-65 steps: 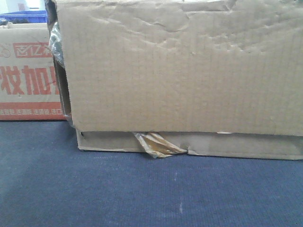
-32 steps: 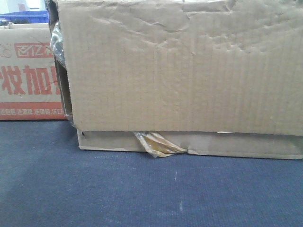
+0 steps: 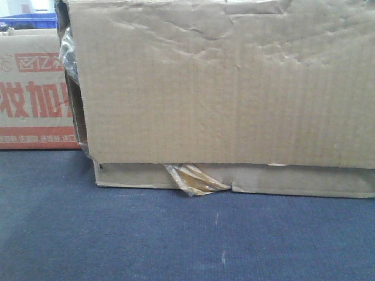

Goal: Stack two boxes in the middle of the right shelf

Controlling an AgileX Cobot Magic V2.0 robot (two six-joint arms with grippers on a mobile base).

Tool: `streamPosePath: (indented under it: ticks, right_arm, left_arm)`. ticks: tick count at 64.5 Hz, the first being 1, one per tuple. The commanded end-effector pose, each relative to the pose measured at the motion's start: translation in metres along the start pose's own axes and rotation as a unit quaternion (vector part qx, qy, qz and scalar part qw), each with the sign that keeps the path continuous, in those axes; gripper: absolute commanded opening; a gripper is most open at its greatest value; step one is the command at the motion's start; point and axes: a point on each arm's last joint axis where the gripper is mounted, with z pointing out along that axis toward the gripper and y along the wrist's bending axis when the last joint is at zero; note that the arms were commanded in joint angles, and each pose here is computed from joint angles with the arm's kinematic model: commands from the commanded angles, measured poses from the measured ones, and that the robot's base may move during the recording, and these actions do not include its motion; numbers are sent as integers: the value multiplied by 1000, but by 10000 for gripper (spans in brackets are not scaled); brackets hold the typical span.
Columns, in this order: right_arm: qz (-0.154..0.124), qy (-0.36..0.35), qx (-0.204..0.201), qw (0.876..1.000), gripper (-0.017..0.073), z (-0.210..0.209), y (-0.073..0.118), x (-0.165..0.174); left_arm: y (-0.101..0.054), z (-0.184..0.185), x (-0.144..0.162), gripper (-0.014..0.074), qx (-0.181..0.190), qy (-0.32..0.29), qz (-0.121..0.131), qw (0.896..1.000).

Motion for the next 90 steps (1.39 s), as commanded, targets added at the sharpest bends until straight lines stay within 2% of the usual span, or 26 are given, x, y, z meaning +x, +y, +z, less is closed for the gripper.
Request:
streamPosePath:
  ticks: [1,6,15,20,27,36,45,60,71,90]
  right_arm:
    - [-3,-9,-4,1000,558,0,1,-3]
    - [-3,-5,-8,1000,558,3,2,-2]
    - [-3,-4,-10,1000,558,3,2,-2]
    - [-3,-4,-13,1000,558,3,3,-2]
    - [-3,-2,-13,1000,558,3,2,-2]
    - [-3,-2,-13,1000,558,3,2,-2]
    - [-3,-1,-13,1000,558,3,2,-2]
    - [-3,-1,-13,1000,558,3,2,-2]
    - [-3,3,-13,1000,558,3,2,-1]
    - [-3,8,-13,1000,558,3,3,0]
  left_arm:
    - [-1,25,-14,570,0,75,2,997]
    - [-2,45,-32,570,-1,124,7,992]
    - [2,86,-54,570,-4,194,43,980]
    - [9,107,-61,570,-10,219,54,974]
    - [21,136,-64,570,-13,255,56,965]
    - [33,182,-53,570,20,294,51,954]
    - [40,221,-32,570,18,323,50,945]
    - [45,273,0,570,16,336,48,940]
    - [46,295,20,570,18,355,46,933]
    - [47,302,27,558,19,363,45,931]
